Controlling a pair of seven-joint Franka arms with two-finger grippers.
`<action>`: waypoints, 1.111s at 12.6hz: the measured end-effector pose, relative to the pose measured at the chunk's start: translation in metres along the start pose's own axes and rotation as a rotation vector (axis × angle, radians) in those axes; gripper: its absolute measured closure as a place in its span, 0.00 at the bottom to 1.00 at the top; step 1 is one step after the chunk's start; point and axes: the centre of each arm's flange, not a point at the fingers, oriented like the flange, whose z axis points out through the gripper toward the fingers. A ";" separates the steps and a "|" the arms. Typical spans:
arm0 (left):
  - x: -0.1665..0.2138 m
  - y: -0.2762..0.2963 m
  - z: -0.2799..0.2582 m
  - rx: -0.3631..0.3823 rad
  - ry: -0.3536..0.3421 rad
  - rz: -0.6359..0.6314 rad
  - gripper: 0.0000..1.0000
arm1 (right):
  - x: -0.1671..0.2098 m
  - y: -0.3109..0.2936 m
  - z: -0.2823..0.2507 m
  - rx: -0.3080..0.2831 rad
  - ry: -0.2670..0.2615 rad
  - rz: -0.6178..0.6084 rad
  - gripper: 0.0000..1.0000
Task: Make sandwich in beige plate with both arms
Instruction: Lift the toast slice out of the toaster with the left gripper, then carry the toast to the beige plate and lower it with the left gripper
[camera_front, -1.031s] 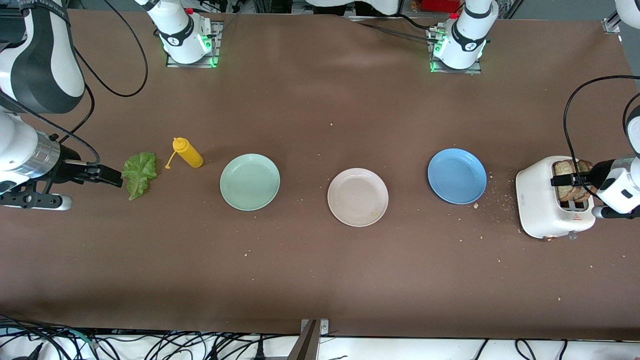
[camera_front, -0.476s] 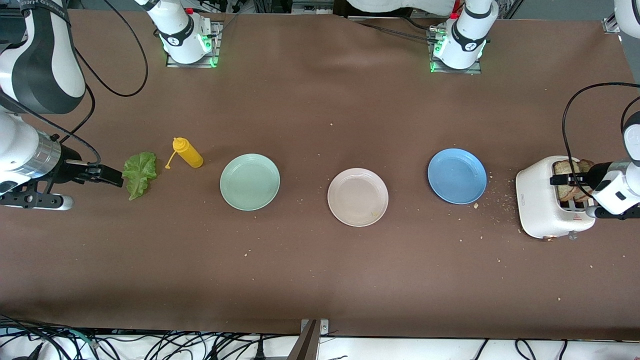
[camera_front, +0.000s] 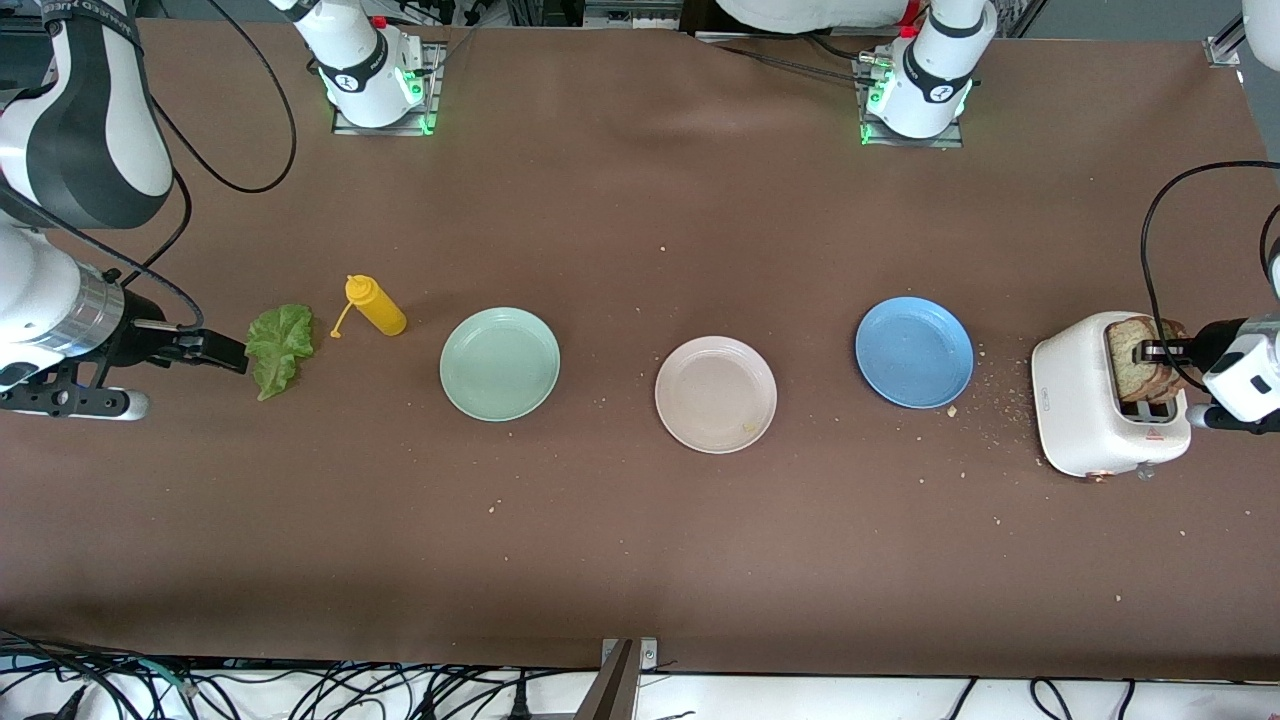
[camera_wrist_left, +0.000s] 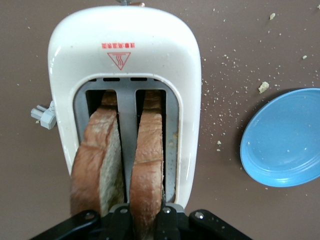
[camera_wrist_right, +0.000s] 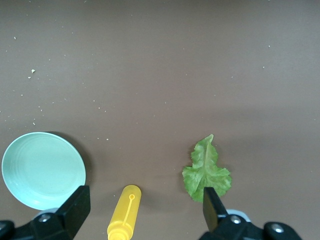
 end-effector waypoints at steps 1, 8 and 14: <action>-0.003 0.001 -0.016 -0.003 -0.010 0.000 0.89 | 0.000 0.000 0.000 0.000 0.000 0.000 0.00; -0.025 0.065 -0.127 -0.012 0.033 0.048 0.92 | 0.000 0.000 0.000 0.000 0.000 0.000 0.00; 0.031 0.262 -0.062 -0.543 -0.121 0.014 0.92 | 0.000 0.000 0.001 0.000 0.000 0.000 0.00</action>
